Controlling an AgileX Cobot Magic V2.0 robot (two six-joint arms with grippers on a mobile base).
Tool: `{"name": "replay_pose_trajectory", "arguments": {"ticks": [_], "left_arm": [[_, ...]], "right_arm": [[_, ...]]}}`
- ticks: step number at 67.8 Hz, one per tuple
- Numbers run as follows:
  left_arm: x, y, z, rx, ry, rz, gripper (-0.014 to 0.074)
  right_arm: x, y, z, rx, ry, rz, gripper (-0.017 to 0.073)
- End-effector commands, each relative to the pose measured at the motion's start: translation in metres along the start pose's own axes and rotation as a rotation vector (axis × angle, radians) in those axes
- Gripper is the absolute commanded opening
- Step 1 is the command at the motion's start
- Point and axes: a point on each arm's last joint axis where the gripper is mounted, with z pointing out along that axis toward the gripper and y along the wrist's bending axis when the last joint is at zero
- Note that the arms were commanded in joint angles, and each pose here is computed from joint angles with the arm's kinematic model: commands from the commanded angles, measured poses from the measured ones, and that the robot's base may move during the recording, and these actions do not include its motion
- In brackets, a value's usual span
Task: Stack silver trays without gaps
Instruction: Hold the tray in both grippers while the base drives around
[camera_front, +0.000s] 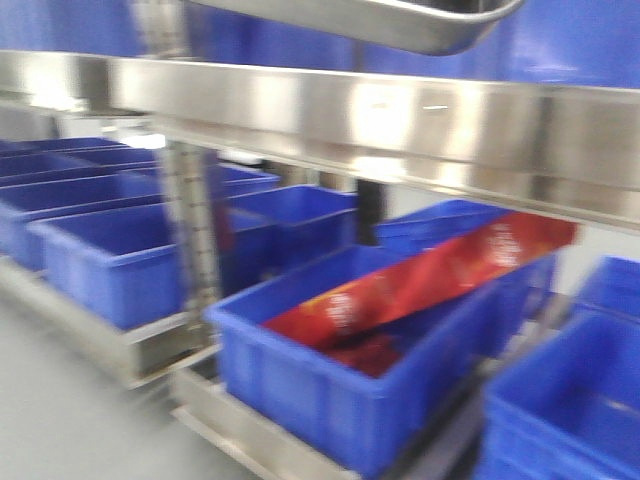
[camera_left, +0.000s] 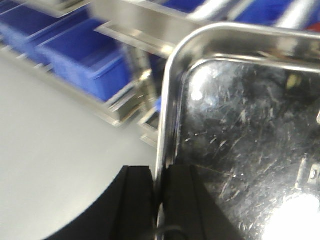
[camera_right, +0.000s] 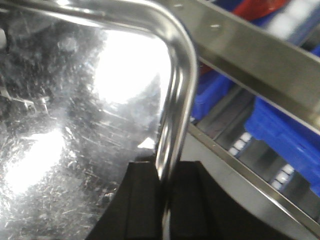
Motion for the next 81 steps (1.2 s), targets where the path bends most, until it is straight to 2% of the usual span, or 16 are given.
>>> {"name": "replay_pose_trajectory", "arguments": {"ticks": [1,37,81], "left_arm": [[-0.0038,-0.0061,-0.0012,0.058,-0.037,-0.013,-0.0016],[-0.0038,-0.0061,-0.0012,0.058,-0.037,-0.013,-0.0016],[-0.0038,-0.0061,-0.0012,0.058,-0.037,-0.013,-0.0016]], "right_arm": [[-0.0062,0.0108,-0.0063,-0.131,-0.060,-0.005,-0.0015],[-0.0086,0.0154,-0.0071,-0.181,-0.087,-0.005,-0.0015],[-0.0086,0.0154,-0.0071,-0.181,-0.087,-0.005,-0.0015]]}}
